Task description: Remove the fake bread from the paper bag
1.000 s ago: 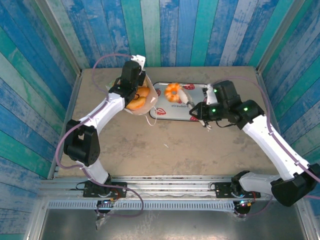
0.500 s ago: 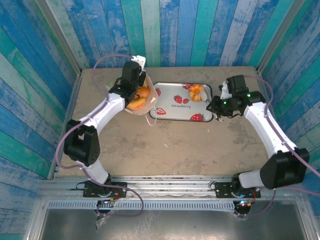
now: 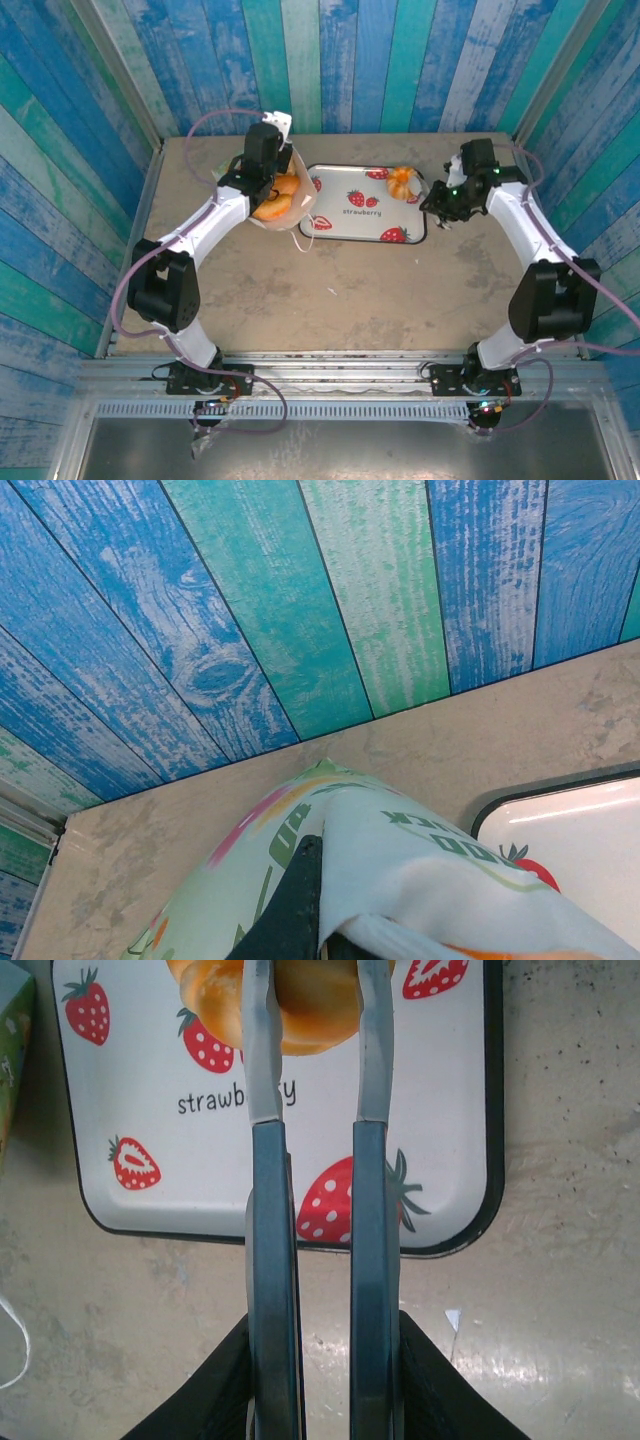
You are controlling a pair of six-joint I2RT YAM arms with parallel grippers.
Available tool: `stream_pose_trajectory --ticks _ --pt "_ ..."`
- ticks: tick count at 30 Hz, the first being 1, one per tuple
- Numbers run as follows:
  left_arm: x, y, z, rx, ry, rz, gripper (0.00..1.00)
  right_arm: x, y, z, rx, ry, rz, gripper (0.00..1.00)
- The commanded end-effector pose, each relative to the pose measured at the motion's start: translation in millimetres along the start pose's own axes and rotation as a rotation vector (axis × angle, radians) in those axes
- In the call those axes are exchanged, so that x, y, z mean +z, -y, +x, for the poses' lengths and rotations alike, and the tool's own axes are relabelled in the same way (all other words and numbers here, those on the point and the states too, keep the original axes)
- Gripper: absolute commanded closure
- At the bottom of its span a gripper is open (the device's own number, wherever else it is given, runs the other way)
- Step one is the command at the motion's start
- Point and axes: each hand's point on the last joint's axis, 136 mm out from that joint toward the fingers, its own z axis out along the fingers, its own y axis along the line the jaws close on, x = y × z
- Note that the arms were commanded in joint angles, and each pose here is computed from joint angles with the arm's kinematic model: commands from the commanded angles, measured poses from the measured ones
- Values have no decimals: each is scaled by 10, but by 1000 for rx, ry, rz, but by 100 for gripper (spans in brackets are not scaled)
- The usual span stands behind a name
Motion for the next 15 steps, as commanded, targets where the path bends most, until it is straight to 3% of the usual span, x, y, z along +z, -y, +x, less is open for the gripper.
stream_pose_trajectory --ticks 1,15 --pt "-55 -26 -112 -31 35 2 100 36 -78 -161 -24 19 -46 84" --pt "-22 -5 -63 -22 23 4 100 506 127 -434 10 -42 -48 83"
